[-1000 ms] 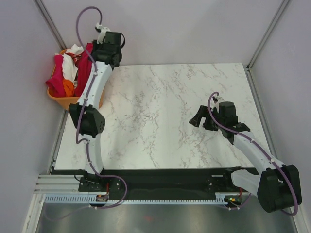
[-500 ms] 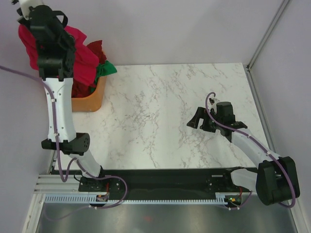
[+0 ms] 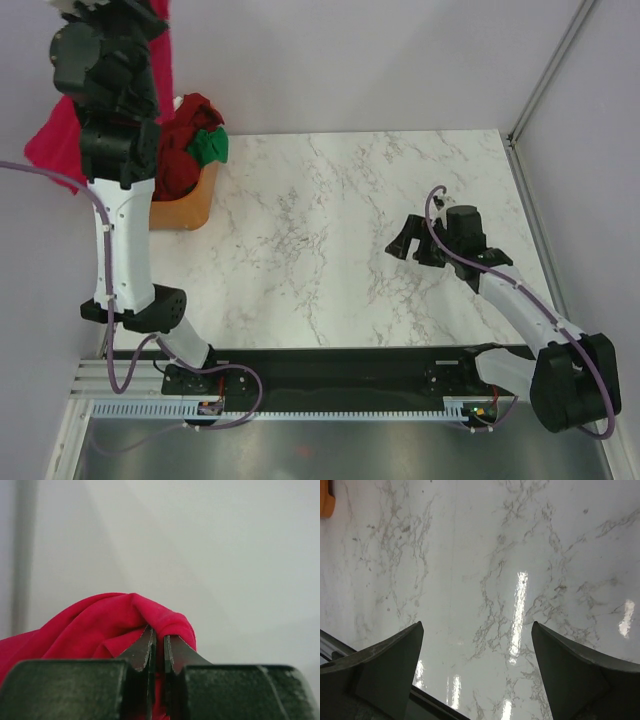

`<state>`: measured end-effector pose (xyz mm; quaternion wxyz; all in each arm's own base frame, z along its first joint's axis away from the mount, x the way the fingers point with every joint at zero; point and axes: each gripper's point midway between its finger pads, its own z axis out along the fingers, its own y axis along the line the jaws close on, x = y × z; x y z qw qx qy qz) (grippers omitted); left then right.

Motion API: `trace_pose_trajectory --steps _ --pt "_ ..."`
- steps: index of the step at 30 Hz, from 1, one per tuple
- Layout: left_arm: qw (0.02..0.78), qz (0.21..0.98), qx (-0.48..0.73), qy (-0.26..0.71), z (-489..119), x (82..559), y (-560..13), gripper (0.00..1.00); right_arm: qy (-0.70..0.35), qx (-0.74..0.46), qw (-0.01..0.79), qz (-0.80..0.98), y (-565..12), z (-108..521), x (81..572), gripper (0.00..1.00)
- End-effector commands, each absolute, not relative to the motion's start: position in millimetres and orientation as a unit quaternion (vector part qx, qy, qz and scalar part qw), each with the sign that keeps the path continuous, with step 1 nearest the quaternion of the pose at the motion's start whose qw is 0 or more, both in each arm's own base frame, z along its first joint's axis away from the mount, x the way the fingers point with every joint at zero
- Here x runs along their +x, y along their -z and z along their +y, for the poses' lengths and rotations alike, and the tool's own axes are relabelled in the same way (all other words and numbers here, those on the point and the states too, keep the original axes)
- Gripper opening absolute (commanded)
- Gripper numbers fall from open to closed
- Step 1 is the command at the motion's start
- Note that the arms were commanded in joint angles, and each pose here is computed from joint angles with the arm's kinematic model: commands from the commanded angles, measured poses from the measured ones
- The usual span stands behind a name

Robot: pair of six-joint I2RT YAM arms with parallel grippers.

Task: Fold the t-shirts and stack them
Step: Move the tshirt to the center of the board

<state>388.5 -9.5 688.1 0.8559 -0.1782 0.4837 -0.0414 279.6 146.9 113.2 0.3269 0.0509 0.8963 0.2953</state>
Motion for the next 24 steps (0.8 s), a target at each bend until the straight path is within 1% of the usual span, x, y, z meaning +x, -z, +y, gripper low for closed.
trace_pose_trajectory --steps 1,2,4,5,6,7,9,10,11,12,13,14,15,16,17,18,19,20,21,22,23,24 --pt "0.835 0.504 -0.069 0.209 -102 368 -690 0.08 -0.266 0.062 0.416 0.867 -177 133 304 0.98" --pt "0.827 0.511 -0.060 0.227 -112 361 -687 0.06 -0.239 0.076 0.451 0.857 -201 121 315 0.98" --pt "0.803 0.520 -0.038 0.290 -138 344 -682 0.06 -0.202 0.092 0.478 0.850 -227 103 312 0.98" --pt "0.801 0.513 -0.031 0.309 -138 328 -688 0.06 -0.167 0.114 0.516 0.832 -256 86 318 0.98" --pt "0.790 0.520 -0.022 0.324 -143 320 -685 0.06 -0.155 0.120 0.529 0.825 -270 79 317 0.98" --pt "0.777 0.528 -0.016 0.342 -147 313 -680 0.06 -0.136 0.133 0.555 0.810 -296 67 314 0.98" --pt "0.769 0.535 -0.001 0.349 -151 305 -675 0.06 -0.127 0.133 0.572 0.799 -317 61 311 0.98" --pt "0.759 0.555 -0.006 0.341 -151 313 -659 0.06 -0.121 0.133 0.572 0.800 -321 59 308 0.98" --pt "0.763 0.552 -0.013 0.337 -143 299 -660 0.06 -0.120 0.135 0.583 0.792 -336 56 308 0.98" --pt "0.765 0.562 -0.048 0.310 -129 307 -649 0.06 -0.110 0.137 0.580 0.795 -337 53 310 0.98" --pt "0.748 0.595 -0.066 0.286 -127 322 -615 0.07 -0.107 0.136 0.575 0.800 -338 53 308 0.98" --pt "0.743 0.607 -0.081 0.270 -120 325 -599 0.08 -0.103 0.135 0.569 0.804 -336 53 308 0.98" --pt "0.723 0.638 -0.097 0.248 -115 330 -561 0.11 -0.101 0.134 0.560 0.811 -330 54 308 0.98" --pt "0.706 0.657 -0.102 0.244 -116 332 -537 0.33 -0.098 0.134 0.548 0.820 -321 54 306 0.98" --pt "0.678 0.684 -0.098 0.252 -125 333 -505 0.49 -0.098 0.135 0.541 0.824 -315 54 305 0.98" --pt "0.617 0.734 -0.107 0.262 -135 332 -435 0.66 -0.103 0.143 0.535 0.826 -310 54 301 0.98" --pt "0.574 0.764 -0.108 0.275 -144 328 -393 0.99 -0.102 0.145 0.520 0.836 -293 55 298 0.98" --pt "0.529 0.791 -0.112 0.285 -153 321 -351 1.00 -0.102 0.148 0.514 0.839 -285 55 295 0.98" --pt "0.438 0.840 -0.130 0.294 -162 302 -268 1.00 -0.111 0.150 0.514 0.838 -282 56 289 0.98" --pt "0.399 0.857 -0.144 0.293 -163 290 -233 1.00 -0.109 0.150 0.498 0.847 -264 57 285 0.98" --pt "0.367 0.871 -0.156 0.287 -162 278 -202 1.00 -0.113 0.146 0.492 0.851 -258 59 282 0.98" --pt "0.334 0.887 -0.165 0.274 -156 259 -165 1.00 -0.119 0.144 0.481 0.857 -245 61 277 0.98"
